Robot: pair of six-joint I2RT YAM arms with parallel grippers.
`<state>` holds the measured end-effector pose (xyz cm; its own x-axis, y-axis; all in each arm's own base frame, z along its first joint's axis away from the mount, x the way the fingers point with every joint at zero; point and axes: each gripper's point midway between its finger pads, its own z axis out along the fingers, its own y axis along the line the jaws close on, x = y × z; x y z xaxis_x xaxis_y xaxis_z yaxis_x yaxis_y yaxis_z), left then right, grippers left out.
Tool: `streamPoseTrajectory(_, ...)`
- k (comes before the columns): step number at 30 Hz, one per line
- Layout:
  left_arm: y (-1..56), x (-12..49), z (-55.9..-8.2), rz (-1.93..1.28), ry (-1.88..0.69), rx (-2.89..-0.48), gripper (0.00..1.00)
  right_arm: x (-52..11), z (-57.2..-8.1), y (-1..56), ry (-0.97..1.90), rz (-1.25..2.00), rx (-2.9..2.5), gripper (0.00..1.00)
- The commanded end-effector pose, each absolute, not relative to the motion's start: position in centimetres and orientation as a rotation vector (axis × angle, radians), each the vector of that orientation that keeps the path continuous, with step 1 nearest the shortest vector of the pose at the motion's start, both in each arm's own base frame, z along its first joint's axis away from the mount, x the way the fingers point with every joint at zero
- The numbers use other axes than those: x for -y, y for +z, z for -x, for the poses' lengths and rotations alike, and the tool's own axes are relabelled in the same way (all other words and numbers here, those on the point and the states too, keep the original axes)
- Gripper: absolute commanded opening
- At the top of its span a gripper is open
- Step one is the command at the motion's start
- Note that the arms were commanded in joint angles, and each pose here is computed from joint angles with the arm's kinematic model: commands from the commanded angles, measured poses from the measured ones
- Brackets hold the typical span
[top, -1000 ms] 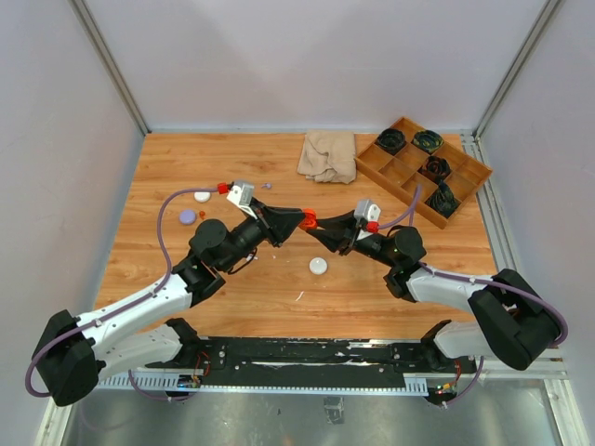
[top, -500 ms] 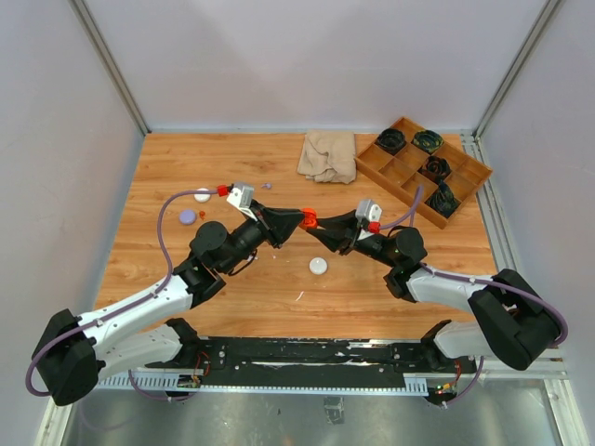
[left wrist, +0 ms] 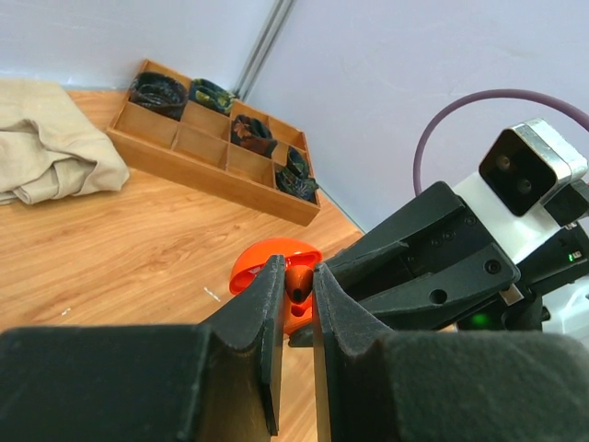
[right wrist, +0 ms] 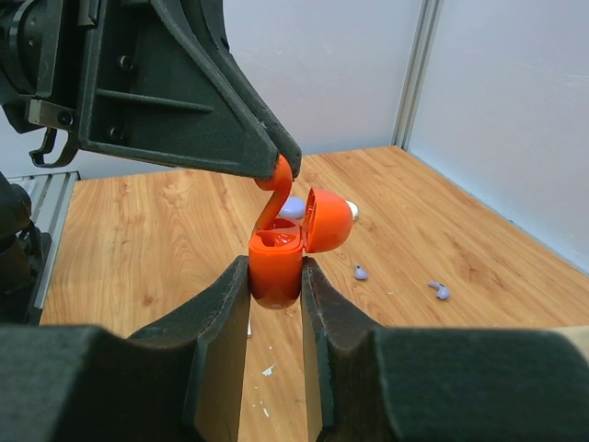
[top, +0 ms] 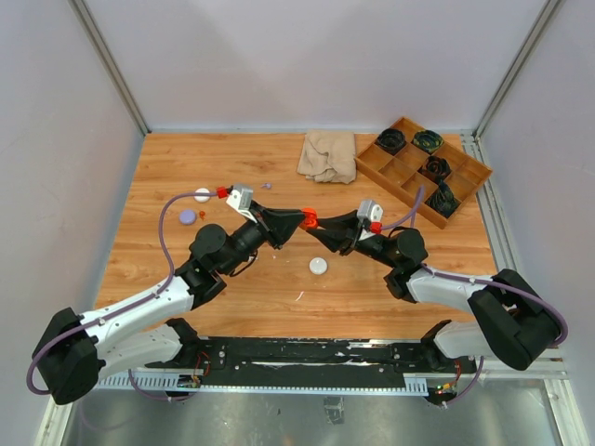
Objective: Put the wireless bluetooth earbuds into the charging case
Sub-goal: Place the earbud in the charging case.
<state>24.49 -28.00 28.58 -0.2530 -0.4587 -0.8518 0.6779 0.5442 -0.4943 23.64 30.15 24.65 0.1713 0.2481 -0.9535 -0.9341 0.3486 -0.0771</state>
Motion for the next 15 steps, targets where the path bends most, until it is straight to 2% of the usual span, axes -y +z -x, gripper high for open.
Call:
streamPoseTrajectory(1, 28.93, 28.3, -24.03, -0.215, -1.102, -1.439, 0.13, -30.64, -21.86, 26.76, 1.028, 0.812, -0.959, 0.01)
streamPoseTrajectory(10, 28.7, 28.27, -23.76, -0.216, -1.115, -1.429, 0.14, -30.47, -21.75, 27.38, 1.037, 0.794, -0.94, 0.01)
streamPoseTrajectory(15, 28.41, 28.03, -23.5, -0.214, -1.119, -1.431, 0.19, -30.18, -21.74, 27.65, 1.025, 0.781, -0.932, 0.01)
